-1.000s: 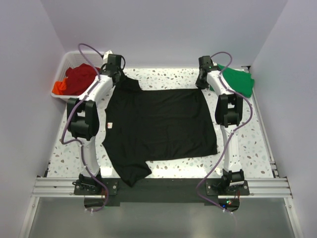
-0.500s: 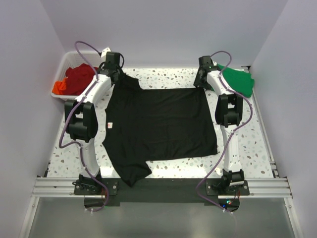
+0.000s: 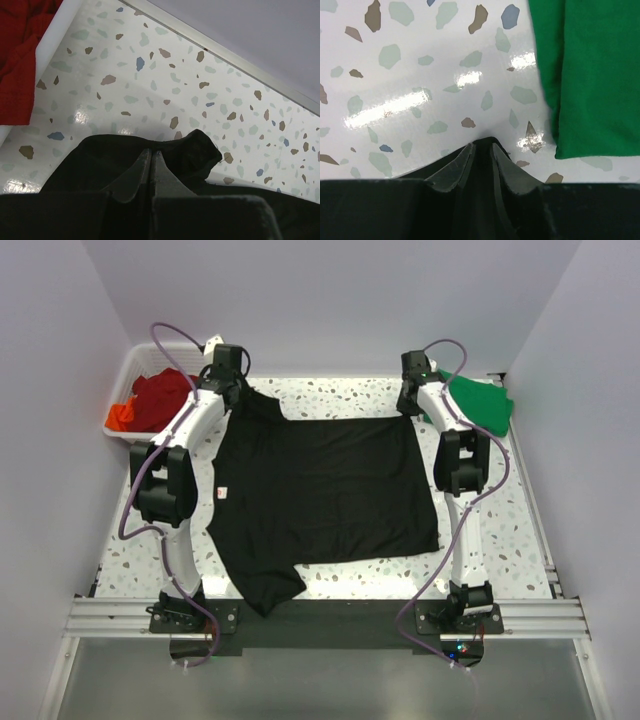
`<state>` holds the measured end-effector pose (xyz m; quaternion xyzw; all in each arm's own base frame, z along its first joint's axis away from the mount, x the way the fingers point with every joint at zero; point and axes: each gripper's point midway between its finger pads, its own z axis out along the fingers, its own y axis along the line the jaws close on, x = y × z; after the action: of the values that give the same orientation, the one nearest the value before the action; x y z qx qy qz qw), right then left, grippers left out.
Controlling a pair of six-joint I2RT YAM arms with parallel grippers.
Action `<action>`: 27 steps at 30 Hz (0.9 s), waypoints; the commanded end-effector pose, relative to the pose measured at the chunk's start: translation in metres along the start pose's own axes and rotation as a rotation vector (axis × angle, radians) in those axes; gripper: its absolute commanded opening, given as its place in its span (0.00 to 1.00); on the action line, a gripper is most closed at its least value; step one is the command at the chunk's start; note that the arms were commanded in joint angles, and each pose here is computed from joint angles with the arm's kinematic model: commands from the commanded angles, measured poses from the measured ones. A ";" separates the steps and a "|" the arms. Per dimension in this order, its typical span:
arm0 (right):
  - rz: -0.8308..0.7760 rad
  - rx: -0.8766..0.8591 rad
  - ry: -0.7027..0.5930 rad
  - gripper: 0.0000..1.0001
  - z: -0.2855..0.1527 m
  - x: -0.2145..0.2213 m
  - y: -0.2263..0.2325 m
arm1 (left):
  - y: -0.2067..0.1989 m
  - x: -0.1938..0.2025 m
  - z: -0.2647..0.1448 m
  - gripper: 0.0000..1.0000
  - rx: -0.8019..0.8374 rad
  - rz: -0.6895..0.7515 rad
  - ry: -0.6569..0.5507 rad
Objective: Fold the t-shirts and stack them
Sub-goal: Fold the tshirt
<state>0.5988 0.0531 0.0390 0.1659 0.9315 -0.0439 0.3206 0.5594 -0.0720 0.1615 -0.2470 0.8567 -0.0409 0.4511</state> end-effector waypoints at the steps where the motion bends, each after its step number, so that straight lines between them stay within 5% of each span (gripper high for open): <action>1: 0.006 -0.017 -0.036 0.10 0.004 -0.011 0.005 | -0.004 -0.024 -0.023 0.00 0.019 0.008 -0.051; 3: 0.008 -0.017 -0.036 0.00 0.002 -0.011 0.004 | -0.003 -0.023 -0.023 0.00 0.017 0.007 -0.050; 27: 0.024 -0.001 -0.118 0.00 -0.083 -0.044 -0.016 | 0.001 -0.043 -0.057 0.00 0.015 -0.006 -0.092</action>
<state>0.5800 0.0490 0.0562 0.1660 0.9320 -0.0488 0.3185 0.5429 -0.0664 0.1871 -0.2473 0.8533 -0.0362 0.4575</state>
